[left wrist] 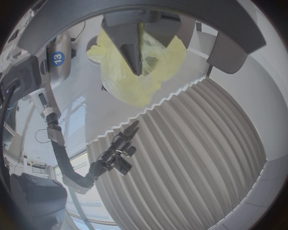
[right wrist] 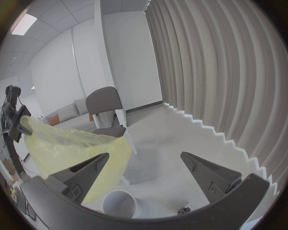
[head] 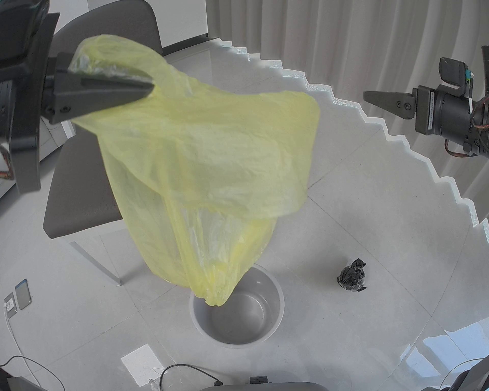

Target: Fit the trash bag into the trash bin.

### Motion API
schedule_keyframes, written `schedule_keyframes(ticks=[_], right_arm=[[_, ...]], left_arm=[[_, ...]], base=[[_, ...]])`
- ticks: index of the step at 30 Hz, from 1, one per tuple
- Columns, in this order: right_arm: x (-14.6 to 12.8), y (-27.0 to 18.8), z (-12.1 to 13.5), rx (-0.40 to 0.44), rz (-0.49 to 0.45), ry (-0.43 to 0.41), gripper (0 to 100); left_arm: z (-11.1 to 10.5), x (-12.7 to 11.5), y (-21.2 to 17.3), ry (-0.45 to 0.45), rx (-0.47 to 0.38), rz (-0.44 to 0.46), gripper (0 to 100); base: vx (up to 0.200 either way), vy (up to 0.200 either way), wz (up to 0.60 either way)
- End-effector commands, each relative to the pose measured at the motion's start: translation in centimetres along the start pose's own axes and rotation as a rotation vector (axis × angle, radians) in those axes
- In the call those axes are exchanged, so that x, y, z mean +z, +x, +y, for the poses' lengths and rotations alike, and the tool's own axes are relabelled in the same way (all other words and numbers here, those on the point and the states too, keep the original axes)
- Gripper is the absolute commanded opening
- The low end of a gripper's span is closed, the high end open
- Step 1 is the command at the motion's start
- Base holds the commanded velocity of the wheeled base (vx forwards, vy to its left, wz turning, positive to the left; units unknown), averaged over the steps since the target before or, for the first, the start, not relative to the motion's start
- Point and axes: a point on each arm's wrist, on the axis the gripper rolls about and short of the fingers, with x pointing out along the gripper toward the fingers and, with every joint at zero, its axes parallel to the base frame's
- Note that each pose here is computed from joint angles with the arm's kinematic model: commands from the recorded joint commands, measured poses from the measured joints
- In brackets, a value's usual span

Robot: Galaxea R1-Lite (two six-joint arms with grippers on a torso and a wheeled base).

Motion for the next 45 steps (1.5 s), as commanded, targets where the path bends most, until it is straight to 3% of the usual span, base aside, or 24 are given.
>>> schedule_keyframes(ticks=[1, 10, 12, 22, 35, 36, 45], right_arm=[[-0.1, 0.7, 1.0, 0.034, 0.013, 0.019, 100], [-2.0, 0.8, 2.5, 0.087, 0.107, 0.024, 100], [-3.3, 0.3, 2.6, 0.089, 0.172, 0.017, 100], [-6.6, -3.3, 2.3, 0.099, 0.297, -0.007, 100], [-8.3, -1.9, 3.2, 0.122, 0.365, -0.023, 100], [-8.2, -1.8, 3.4, 0.128, 0.360, -0.026, 0], [-8.8, 0.4, 3.9, 0.092, 0.393, -0.027, 0]], left_arm=[[-0.9, 0.4, 0.7, 0.018, -0.068, 0.001, 0], [-1.3, 0.8, 1.1, 0.030, -0.096, -0.009, 0], [-1.2, 0.9, 1.2, 0.030, -0.089, -0.014, 0], [-0.5, 1.3, 0.6, 0.019, -0.035, -0.059, 0], [-0.2, 1.3, -0.2, 0.011, -0.016, -0.076, 0], [-0.2, 1.2, -0.2, 0.011, -0.016, -0.071, 0], [-0.6, 1.3, 0.9, 0.007, -0.036, -0.080, 0]], base=[[0.000, 0.000, 0.00], [0.000, 0.000, 0.00], [0.000, 0.000, 0.00], [0.000, 0.000, 0.00], [0.000, 0.000, 0.00], [0.000, 0.000, 0.00], [0.000, 0.000, 0.00]])
